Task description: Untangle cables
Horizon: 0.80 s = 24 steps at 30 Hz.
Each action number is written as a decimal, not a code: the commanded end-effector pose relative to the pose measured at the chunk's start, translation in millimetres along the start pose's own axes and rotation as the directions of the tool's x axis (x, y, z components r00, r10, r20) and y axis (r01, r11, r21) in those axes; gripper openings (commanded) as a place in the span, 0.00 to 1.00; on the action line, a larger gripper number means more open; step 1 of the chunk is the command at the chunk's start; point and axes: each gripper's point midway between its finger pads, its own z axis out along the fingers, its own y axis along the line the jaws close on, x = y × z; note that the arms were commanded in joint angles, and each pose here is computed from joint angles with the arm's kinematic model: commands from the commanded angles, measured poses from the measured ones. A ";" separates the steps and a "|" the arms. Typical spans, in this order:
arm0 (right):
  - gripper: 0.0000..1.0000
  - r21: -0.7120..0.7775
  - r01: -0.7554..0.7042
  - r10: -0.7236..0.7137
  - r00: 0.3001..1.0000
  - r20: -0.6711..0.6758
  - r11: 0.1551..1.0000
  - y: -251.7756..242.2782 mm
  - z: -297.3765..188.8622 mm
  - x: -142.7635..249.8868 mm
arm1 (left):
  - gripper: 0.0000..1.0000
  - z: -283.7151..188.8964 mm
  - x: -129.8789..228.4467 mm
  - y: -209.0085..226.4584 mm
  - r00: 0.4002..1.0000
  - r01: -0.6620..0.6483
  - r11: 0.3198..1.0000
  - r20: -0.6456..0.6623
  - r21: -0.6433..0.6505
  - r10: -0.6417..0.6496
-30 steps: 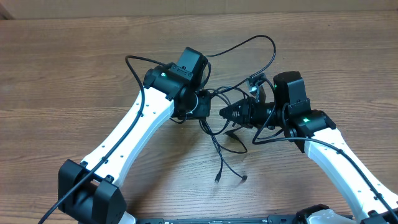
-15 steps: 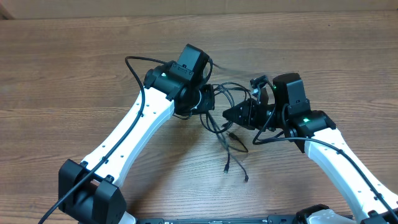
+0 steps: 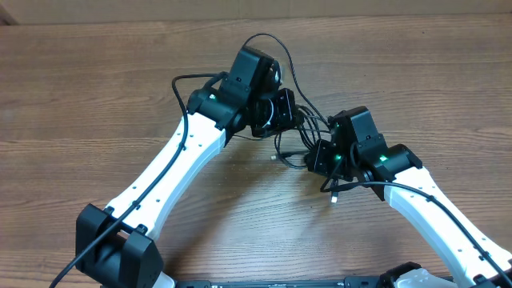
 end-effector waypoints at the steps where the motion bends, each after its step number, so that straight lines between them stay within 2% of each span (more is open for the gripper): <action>1: 0.04 0.217 -0.046 0.018 0.992 0.126 0.975 -39.5 -5.5 -15.4 | 0.04 -38.6 -15.8 -14.7 0.995 -0.098 0.988 0.024 0.117 0.096; 4: 0.04 0.299 -0.057 0.008 0.987 0.163 0.953 -55.0 -9.9 -20.2 | 0.04 -72.3 -21.8 -21.4 0.987 -0.159 0.956 0.022 0.248 0.159; 5: 0.04 0.313 -0.059 0.006 0.986 0.168 0.948 -57.8 -10.9 -20.6 | 0.04 -86.4 -22.3 -28.7 0.979 -0.200 0.925 0.025 0.323 0.203; 6: 0.04 0.318 -0.062 0.008 0.986 0.169 0.946 -59.2 -11.4 -20.6 | 0.04 -109.9 -21.7 -39.2 0.962 -0.260 0.861 0.038 0.437 0.271; 7: 0.04 0.318 -0.064 0.010 0.985 0.170 0.946 -59.7 -11.6 -21.0 | 0.04 -117.4 -21.4 -41.9 0.955 -0.278 0.838 0.045 0.470 0.292; 8: 0.04 0.319 -0.071 0.015 0.985 0.173 0.945 -61.1 -12.1 -22.2 | 0.04 -133.3 -20.8 -45.8 0.941 -0.316 0.787 0.065 0.530 0.333; 12: 0.04 0.324 -0.149 0.084 0.975 0.206 0.934 -74.9 -17.5 -30.8 | 0.04 -172.3 -23.2 -42.9 0.899 -0.405 0.660 0.145 0.633 0.413; 14: 0.04 0.325 -0.196 0.124 0.966 0.229 0.925 -86.0 -22.2 -38.1 | 0.04 -182.9 -26.9 -38.2 0.889 -0.430 0.635 0.178 0.642 0.422; 16: 0.04 0.293 -0.230 0.164 0.958 0.234 0.928 -90.1 -24.3 -43.8 | 0.04 -183.1 -34.6 -31.4 0.894 -0.432 0.663 0.194 0.611 0.404; 18: 0.04 0.217 -0.191 0.152 0.971 0.185 0.957 -79.5 -21.2 -44.2 | 0.04 -169.4 -44.1 -17.9 0.916 -0.398 0.752 0.187 0.525 0.355; 20: 0.04 0.124 -0.060 0.044 0.991 0.128 0.991 -59.7 -17.5 -43.2 | 0.07 -147.1 -46.6 1.1 0.949 -0.314 0.861 0.144 0.400 0.279; 21: 0.04 0.084 0.009 -0.019 0.993 0.120 0.996 -50.6 -16.7 -44.6 | 0.18 -128.4 -41.6 14.6 0.965 -0.263 0.918 0.103 0.296 0.243; 24: 0.04 0.063 0.044 -0.052 0.990 0.133 0.997 -44.9 -16.7 -48.8 | 0.33 -102.2 -25.9 23.6 0.970 -0.242 0.955 0.042 0.170 0.239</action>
